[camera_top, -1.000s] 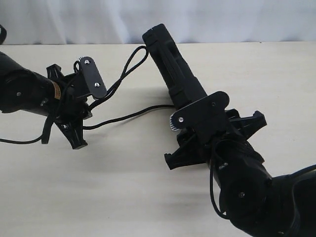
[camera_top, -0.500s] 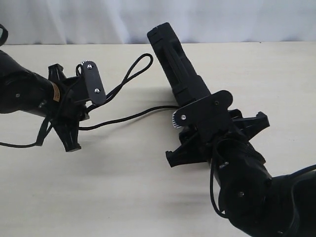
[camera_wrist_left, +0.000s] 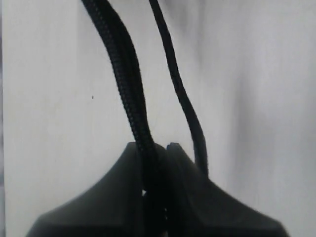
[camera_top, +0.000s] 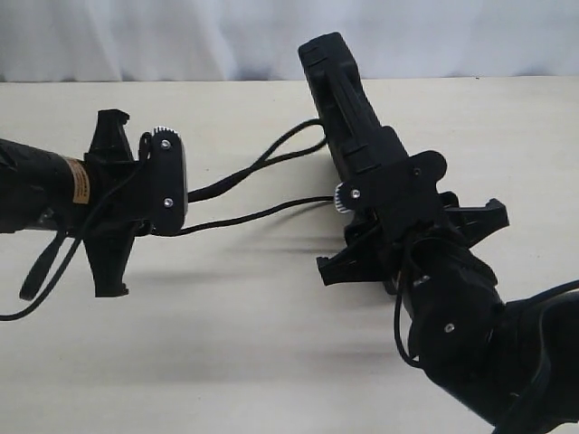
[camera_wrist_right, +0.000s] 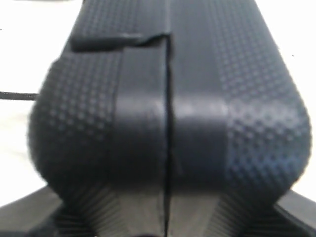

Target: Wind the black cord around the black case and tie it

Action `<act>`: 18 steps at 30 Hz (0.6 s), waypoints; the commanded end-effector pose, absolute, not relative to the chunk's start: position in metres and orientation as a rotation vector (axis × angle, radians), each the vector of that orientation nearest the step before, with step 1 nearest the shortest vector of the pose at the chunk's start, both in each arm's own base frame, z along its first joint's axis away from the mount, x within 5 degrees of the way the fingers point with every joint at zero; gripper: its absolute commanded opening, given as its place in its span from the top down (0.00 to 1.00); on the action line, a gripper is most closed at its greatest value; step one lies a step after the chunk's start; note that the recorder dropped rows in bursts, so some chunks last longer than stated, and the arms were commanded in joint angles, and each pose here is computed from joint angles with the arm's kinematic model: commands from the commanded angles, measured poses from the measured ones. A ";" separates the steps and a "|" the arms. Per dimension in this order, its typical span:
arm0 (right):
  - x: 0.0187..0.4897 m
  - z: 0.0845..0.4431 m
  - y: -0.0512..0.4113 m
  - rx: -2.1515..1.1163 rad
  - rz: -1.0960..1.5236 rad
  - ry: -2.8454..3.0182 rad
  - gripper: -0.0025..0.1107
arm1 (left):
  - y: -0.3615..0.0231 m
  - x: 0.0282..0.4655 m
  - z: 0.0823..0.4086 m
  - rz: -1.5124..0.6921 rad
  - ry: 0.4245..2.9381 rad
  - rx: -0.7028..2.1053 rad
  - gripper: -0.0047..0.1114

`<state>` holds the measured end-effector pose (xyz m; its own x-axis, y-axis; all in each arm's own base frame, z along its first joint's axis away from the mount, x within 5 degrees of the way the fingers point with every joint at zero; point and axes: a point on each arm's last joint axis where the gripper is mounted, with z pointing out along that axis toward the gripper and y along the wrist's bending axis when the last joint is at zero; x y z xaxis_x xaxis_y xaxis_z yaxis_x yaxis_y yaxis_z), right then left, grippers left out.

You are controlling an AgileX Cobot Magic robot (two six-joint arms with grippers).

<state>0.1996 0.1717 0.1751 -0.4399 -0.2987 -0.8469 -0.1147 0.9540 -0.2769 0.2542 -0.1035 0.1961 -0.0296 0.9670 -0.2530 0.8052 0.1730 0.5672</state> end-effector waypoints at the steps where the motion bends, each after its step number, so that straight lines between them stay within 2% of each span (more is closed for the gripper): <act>1: 0.198 0.169 0.171 -0.278 -0.182 2.091 0.94 | -0.111 0.253 0.200 0.356 1.791 1.670 0.96; 11: 0.195 0.166 0.179 -0.409 -0.123 2.105 0.94 | -0.115 0.257 0.203 0.339 1.767 1.613 0.96; 15: 0.195 0.166 0.179 -0.411 -0.120 2.108 0.94 | -0.111 0.265 0.183 0.324 1.839 1.624 0.96; 18: 0.195 0.165 0.180 -0.418 -0.120 2.109 0.94 | -0.113 0.268 0.183 0.317 1.816 1.600 0.96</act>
<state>0.1995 0.1755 0.1744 -0.4318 -0.3539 -0.8296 -0.1869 0.9349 -0.3015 0.2643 -0.1117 0.1819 -0.0018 0.9577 -0.2879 0.7955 0.1758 0.5799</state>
